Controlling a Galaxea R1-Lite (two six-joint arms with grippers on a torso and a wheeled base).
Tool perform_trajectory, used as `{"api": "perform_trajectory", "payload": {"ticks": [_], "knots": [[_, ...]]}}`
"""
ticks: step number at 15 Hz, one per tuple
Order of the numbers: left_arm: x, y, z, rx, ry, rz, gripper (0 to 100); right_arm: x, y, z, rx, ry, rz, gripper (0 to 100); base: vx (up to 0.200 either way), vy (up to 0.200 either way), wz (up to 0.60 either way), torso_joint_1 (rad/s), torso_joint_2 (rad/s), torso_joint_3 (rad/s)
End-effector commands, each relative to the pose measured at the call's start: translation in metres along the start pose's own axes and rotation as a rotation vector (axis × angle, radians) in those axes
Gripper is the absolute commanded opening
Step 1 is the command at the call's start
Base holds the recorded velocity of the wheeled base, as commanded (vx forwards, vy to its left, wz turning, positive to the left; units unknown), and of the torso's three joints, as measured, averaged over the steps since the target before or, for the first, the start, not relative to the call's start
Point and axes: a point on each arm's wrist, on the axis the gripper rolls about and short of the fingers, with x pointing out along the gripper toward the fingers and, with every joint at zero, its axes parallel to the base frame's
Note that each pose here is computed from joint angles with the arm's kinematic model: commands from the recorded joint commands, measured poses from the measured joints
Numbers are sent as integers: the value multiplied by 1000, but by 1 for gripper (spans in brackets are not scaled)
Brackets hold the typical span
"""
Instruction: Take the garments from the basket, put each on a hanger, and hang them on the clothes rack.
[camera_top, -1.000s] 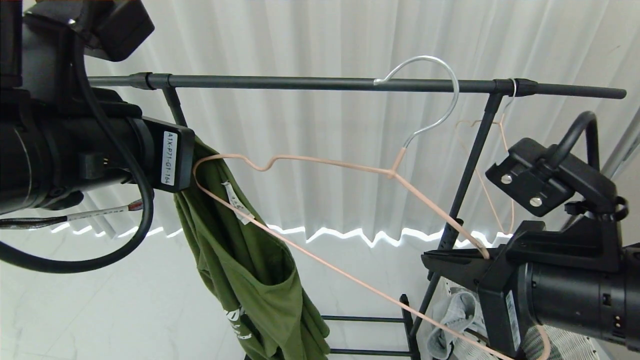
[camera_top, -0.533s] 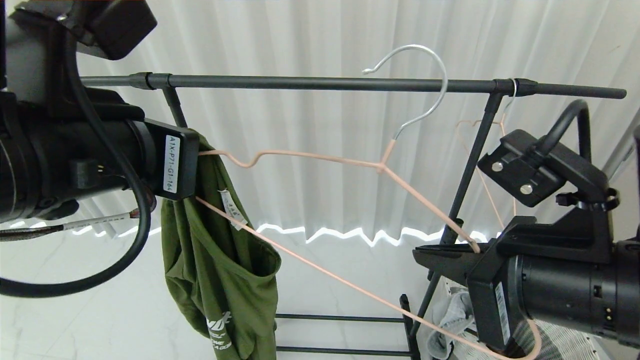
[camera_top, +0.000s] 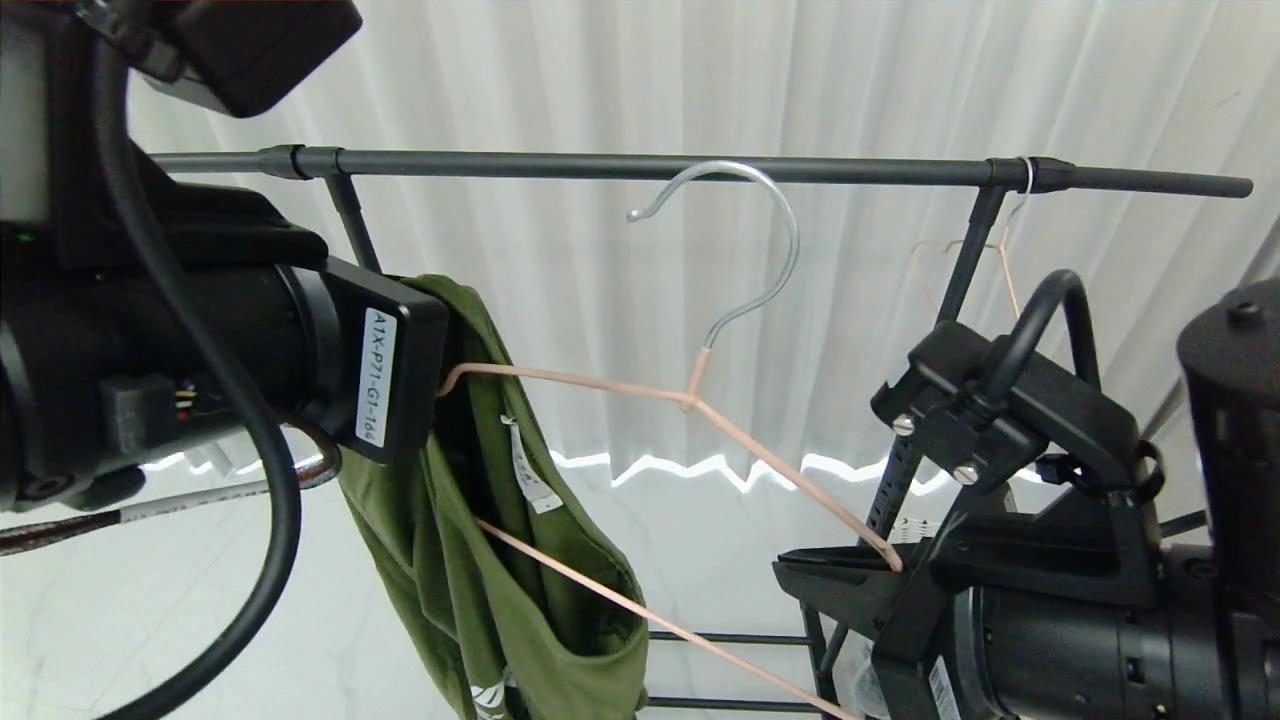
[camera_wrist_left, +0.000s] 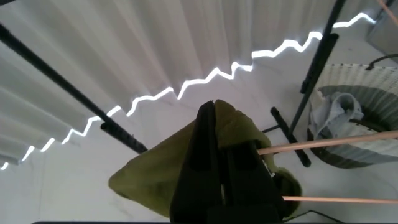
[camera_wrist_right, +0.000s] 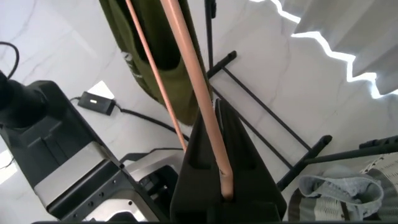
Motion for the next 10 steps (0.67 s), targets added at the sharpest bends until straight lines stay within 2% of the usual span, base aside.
{"api": "perform_trajectory", "payload": {"ticks": [1,6,10], "knots": [[-4,-7,0,12,-9,-35,0,8,4,-2,-7,20,2,0,0,0,0,0,0,0],[-11,-24,1,39,-24,-118,0,24,12,4,-1,29,7,0,0,0,0,0,0,0],[-16,-32,1,47,-34,-158,0,30,17,12,30,17,15,0,0,0,0,0,0,0]]}}
